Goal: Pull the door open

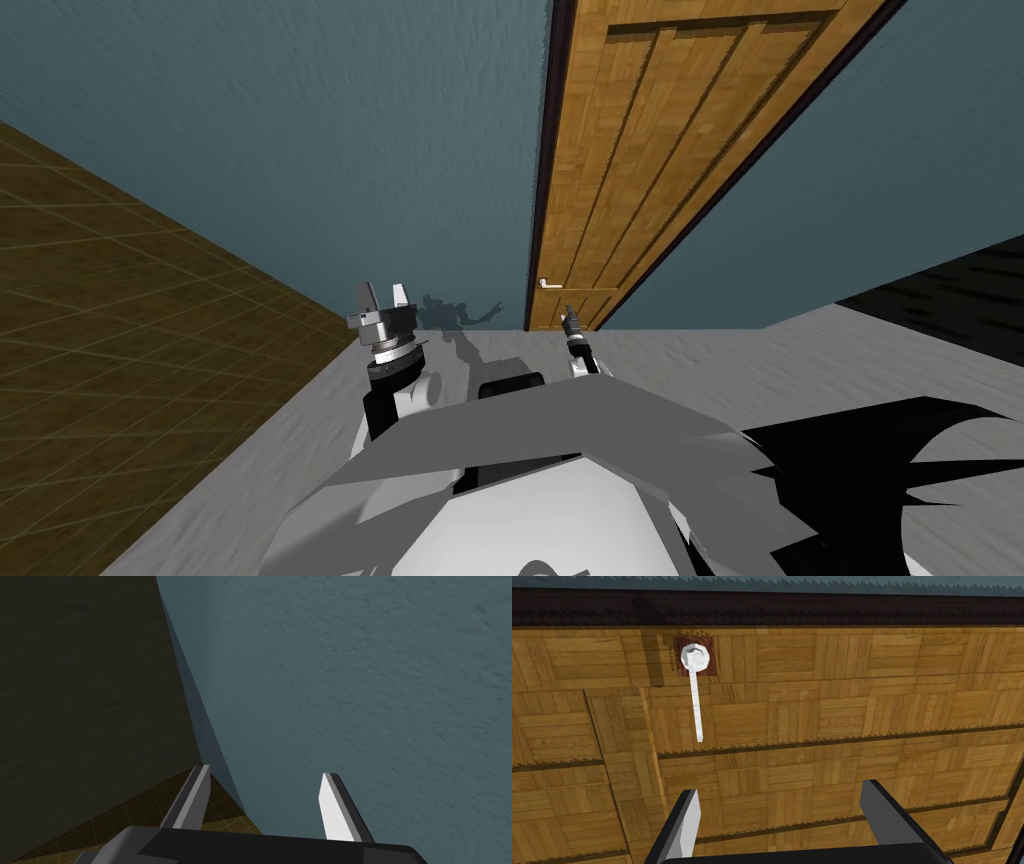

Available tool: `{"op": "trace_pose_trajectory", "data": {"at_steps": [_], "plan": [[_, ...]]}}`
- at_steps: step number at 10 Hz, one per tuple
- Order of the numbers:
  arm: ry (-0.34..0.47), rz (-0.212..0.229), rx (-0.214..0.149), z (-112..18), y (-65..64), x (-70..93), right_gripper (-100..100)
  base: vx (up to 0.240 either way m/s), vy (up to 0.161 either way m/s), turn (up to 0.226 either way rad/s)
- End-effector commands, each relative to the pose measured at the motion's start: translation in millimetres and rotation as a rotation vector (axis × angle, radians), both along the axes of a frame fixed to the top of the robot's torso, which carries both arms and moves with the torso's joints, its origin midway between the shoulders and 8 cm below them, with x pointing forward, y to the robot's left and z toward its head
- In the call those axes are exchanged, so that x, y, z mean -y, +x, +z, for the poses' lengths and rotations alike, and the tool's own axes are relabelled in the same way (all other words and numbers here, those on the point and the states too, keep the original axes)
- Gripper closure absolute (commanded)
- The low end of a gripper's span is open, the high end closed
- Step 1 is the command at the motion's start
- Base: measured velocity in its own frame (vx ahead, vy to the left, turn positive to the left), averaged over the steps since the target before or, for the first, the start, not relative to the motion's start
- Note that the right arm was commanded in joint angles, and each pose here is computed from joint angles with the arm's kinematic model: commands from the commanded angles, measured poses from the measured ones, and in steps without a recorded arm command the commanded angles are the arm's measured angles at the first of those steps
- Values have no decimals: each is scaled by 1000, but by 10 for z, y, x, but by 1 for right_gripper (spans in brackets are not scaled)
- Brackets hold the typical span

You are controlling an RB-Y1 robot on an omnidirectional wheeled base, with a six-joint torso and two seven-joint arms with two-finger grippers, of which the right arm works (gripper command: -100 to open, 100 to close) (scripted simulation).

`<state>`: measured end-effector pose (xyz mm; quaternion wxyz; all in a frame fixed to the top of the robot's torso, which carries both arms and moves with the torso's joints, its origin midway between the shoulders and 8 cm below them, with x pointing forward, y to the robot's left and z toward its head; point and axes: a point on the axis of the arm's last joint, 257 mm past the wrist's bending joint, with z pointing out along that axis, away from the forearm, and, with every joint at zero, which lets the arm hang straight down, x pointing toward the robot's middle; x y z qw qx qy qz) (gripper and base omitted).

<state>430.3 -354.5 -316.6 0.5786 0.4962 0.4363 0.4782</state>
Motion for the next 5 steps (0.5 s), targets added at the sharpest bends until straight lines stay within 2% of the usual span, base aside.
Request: {"op": "trace_pose_trajectory", "data": {"at_steps": [1,5], "plan": [[4,-8,-12,-86,-11,32,-100,104,-5,43],[15,-26,-40,-269,-45,105,-100,88,-13,39]]}}
